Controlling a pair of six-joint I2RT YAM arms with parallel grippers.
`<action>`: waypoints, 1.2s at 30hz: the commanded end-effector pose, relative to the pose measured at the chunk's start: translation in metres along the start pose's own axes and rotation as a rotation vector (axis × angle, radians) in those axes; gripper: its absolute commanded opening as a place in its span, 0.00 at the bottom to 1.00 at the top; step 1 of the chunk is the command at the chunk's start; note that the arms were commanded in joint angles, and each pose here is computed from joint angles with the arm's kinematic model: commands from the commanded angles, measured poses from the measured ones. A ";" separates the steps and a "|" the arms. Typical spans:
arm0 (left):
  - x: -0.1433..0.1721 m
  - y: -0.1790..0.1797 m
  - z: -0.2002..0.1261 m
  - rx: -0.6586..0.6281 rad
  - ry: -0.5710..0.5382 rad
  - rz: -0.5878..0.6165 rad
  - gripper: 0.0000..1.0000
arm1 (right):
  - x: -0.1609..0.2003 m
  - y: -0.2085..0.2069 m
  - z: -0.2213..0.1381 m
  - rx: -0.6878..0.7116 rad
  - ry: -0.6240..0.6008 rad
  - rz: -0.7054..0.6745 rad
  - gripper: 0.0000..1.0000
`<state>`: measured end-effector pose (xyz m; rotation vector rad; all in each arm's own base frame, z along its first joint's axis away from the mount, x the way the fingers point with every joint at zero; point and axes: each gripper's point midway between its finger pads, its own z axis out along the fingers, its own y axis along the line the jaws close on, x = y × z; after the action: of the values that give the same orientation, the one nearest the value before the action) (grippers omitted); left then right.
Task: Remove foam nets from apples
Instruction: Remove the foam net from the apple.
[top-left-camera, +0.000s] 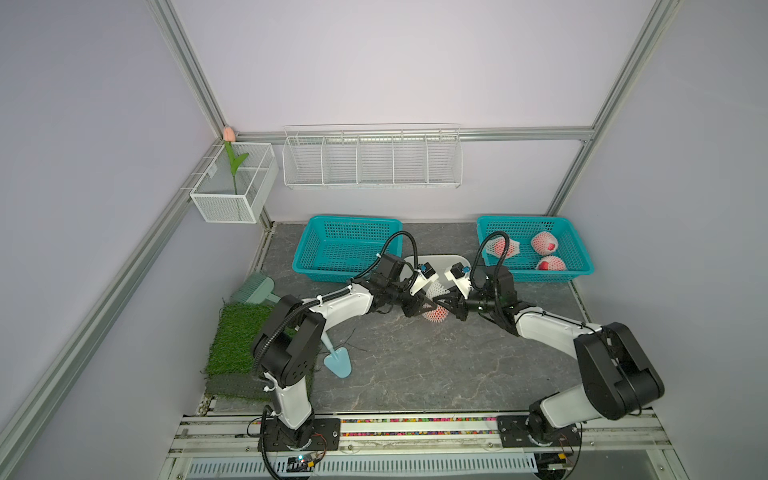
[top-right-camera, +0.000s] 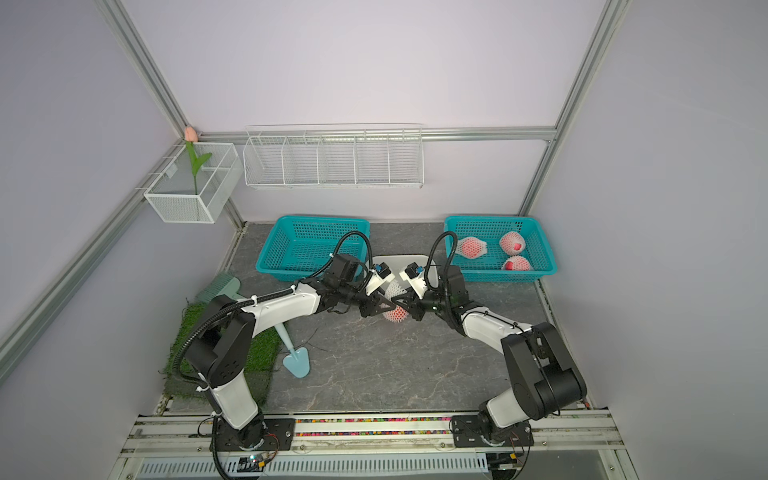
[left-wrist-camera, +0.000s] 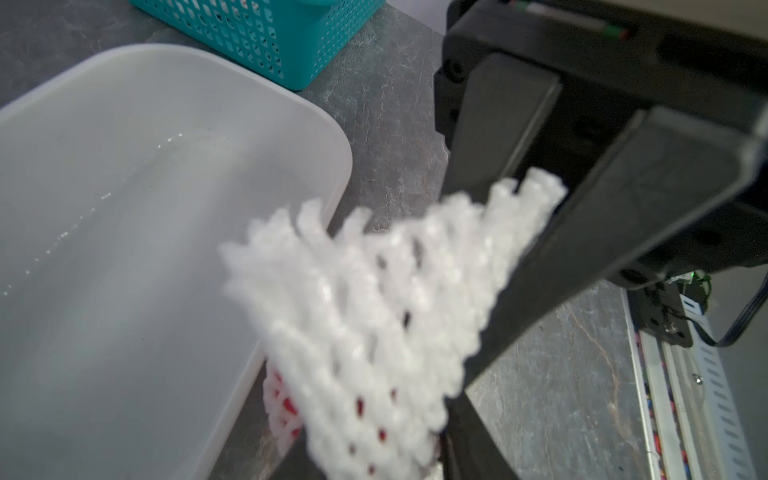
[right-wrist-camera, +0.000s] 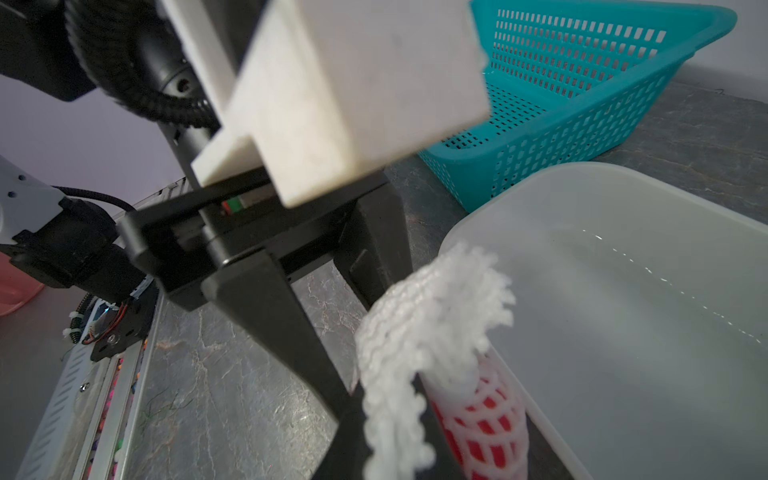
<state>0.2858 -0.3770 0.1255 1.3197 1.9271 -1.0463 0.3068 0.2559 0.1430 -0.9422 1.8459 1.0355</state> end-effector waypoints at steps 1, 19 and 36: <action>-0.014 0.001 0.005 0.017 -0.036 0.033 0.25 | -0.003 0.003 0.003 -0.021 0.002 -0.017 0.31; -0.020 0.002 -0.008 -0.048 -0.070 0.076 0.12 | 0.034 -0.004 -0.010 0.046 0.062 0.089 0.89; -0.028 -0.015 0.004 0.006 -0.065 0.096 0.12 | 0.020 -0.016 0.008 0.056 0.020 0.043 0.65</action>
<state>0.2831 -0.3878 0.1335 1.3335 1.8578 -1.0095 0.3065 0.2471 0.1111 -0.8818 1.9531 1.0165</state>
